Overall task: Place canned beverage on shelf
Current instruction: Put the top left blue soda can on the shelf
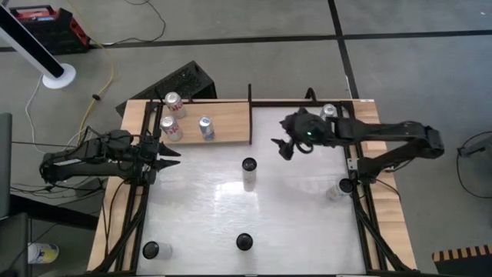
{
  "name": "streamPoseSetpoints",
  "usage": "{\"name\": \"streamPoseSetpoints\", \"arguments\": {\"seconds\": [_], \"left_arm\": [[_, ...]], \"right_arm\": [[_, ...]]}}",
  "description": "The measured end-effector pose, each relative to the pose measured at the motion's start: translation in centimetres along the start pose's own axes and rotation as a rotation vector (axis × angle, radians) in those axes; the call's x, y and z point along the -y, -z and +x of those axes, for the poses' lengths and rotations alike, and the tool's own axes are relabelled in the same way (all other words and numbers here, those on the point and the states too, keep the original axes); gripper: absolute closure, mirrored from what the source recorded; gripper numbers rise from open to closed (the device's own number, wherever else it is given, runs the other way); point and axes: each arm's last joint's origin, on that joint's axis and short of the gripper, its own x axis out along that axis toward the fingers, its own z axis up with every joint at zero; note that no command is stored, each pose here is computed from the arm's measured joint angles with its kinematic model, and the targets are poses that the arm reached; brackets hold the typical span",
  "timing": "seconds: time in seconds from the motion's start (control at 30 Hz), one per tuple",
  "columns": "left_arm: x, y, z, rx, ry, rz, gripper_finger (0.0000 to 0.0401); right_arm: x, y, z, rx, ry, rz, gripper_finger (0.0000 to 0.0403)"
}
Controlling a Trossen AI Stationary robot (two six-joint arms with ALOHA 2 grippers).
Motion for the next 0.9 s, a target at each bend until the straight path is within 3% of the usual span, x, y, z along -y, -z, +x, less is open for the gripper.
{"name": "streamPoseSetpoints", "arguments": {"seconds": [0.17, 0.4, 0.57, 0.77, 0.9], "left_arm": [[-0.1, 0.0, 0.0, 0.004, -0.022, 0.000, 0.0293], [-0.1, -0.6, 0.7, 0.027, -0.044, 0.019, 0.0293], [-0.4, -0.6, 3.2, 0.049, -0.112, 0.020, 0.0293], [-1.0, 0.2, 7.6, -0.132, -0.248, 0.153, 0.0294], [-1.2, 0.3, 10.2, -0.160, -0.281, 0.203, 0.0305]], "right_arm": [[0.3, 0.8, -2.6, 0.042, 0.071, 0.069, 0.0040], [1.6, 1.2, -4.8, 0.084, 0.308, 0.120, 0.0040], [2.2, 1.3, -4.4, 0.063, 0.324, 0.127, 0.0040], [1.8, 1.4, -2.8, 0.023, 0.337, 0.108, 0.0040], [1.4, 1.6, -1.9, -0.013, 0.327, 0.077, 0.0040]]}}
